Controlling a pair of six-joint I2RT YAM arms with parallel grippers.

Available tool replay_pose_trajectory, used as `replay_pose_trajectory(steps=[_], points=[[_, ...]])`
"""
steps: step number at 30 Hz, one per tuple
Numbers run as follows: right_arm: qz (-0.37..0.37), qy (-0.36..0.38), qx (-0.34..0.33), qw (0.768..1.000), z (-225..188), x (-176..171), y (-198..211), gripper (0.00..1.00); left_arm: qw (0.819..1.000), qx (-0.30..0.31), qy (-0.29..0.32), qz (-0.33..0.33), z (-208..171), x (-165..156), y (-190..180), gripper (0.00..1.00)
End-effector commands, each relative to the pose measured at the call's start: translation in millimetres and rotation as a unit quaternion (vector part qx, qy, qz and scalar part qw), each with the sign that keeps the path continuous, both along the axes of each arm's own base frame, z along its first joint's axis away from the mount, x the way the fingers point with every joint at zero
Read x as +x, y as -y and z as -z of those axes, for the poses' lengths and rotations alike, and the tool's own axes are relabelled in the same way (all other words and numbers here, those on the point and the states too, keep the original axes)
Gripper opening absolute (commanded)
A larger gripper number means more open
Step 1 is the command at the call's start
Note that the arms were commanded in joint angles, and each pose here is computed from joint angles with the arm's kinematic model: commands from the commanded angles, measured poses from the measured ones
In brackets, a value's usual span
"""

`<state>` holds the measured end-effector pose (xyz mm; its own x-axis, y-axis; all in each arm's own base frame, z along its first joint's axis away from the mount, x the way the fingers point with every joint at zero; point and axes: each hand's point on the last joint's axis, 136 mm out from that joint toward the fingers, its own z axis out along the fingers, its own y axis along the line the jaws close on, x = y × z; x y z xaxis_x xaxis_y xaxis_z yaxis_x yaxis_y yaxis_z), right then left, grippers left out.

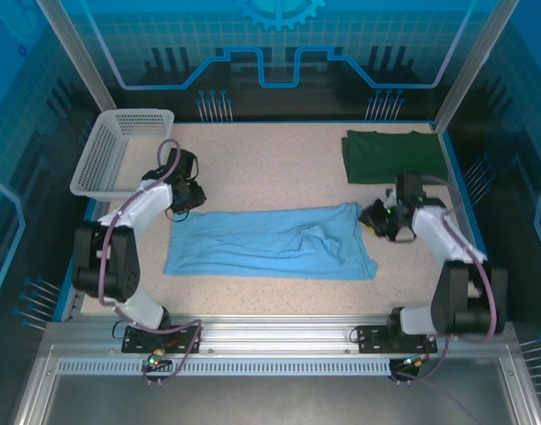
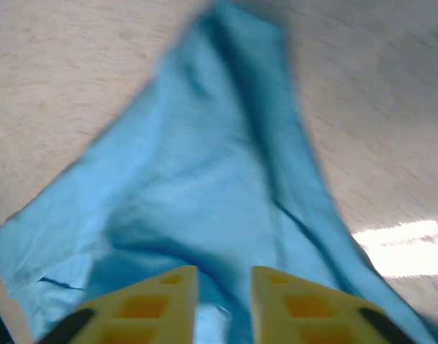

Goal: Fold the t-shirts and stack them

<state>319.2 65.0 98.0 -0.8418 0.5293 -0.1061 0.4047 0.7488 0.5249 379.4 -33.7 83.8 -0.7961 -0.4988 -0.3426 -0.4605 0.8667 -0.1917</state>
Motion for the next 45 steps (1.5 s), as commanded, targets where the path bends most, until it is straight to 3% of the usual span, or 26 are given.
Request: replay_pose_trajectory(steps=[1, 5, 11, 16, 22, 28, 32, 36, 40, 45], points=[[-0.082, -0.013, -0.005, 0.996, 4, 27, -35, 0.16, 0.998, -0.011, -0.037, 0.053, 22, -1, 23, 0.23], [-0.09, -0.05, -0.033, 0.994, 28, 52, -41, 0.08, 0.996, 0.029, -0.065, 0.052, 50, 0, 15, 0.21], [-0.049, -0.088, -0.043, 0.994, 63, 70, -26, 0.11, 0.991, 0.1, -0.089, 0.022, 71, 6, -11, 0.22], [-0.003, -0.132, -0.049, 0.99, 85, 80, -1, 0.17, 0.987, 0.135, -0.084, 0.001, 57, 19, -23, 0.23], [0.044, -0.123, -0.021, 0.991, 84, 94, 11, 0.37, 0.984, 0.144, -0.103, -0.017, 59, 22, -33, 0.23], [-0.004, -0.025, 0.03, 0.999, 35, 111, -17, 0.53, 0.991, 0.113, -0.065, -0.011, 31, 40, -22, 0.32], [-0.067, 0.027, 0.027, 0.997, 2, 91, -42, 0.54, 0.998, 0.048, -0.027, 0.01, -1, 49, 7, 0.36], [-0.153, 0.029, 0.01, 0.988, -7, 48, -74, 0.55, 0.997, -0.027, -0.013, 0.07, -12, 44, 64, 0.38], [-0.2, 0.015, -0.047, 0.979, -3, 3, -88, 0.56, 0.992, -0.081, -0.031, 0.092, 5, 31, 105, 0.38], [-0.235, -0.016, -0.093, 0.967, 10, -36, -108, 0.5, 0.99, -0.103, -0.072, 0.057, 39, 21, 108, 0.38]])
